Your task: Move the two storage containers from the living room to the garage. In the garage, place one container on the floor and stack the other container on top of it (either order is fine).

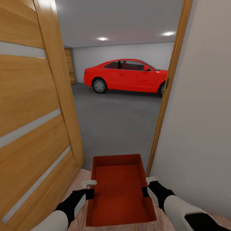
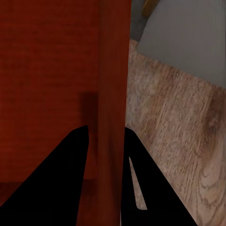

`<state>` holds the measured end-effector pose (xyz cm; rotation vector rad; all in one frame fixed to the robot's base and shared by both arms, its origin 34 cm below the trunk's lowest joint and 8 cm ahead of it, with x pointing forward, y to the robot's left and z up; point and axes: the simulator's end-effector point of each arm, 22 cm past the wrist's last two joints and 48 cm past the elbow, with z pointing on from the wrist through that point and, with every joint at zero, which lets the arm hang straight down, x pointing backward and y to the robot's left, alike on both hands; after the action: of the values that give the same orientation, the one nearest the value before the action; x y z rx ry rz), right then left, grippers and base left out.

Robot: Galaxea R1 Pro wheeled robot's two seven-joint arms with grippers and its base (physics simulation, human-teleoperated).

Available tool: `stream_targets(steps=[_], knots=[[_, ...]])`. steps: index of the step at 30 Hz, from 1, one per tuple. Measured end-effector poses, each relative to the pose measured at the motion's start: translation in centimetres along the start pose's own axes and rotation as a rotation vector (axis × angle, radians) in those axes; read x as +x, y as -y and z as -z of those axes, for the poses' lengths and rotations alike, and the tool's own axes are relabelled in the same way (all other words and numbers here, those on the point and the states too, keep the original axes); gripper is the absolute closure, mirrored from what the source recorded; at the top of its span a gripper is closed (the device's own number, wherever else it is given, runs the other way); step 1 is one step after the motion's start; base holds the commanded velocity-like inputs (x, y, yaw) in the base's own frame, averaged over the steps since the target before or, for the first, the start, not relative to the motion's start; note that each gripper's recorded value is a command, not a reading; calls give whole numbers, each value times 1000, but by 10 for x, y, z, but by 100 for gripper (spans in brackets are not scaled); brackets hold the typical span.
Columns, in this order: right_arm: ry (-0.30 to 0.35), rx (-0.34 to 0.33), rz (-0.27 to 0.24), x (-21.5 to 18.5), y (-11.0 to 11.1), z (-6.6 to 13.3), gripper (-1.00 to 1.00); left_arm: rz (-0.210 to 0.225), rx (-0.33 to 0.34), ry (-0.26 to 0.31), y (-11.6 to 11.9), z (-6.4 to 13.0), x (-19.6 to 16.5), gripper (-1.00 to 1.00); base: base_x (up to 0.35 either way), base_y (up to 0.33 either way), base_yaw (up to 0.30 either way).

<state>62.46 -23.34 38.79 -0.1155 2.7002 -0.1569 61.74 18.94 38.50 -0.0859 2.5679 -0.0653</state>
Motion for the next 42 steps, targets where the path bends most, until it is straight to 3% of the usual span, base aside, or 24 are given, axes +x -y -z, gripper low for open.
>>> stream_targets(steps=[11,42], knots=[[0,0,0,0,0,0,100,0,0,0,0,0,0,100,0,225,-6],[1,0,-1,0,0,0,100,0,0,1,0,0,-1,100,33,54,-61]])
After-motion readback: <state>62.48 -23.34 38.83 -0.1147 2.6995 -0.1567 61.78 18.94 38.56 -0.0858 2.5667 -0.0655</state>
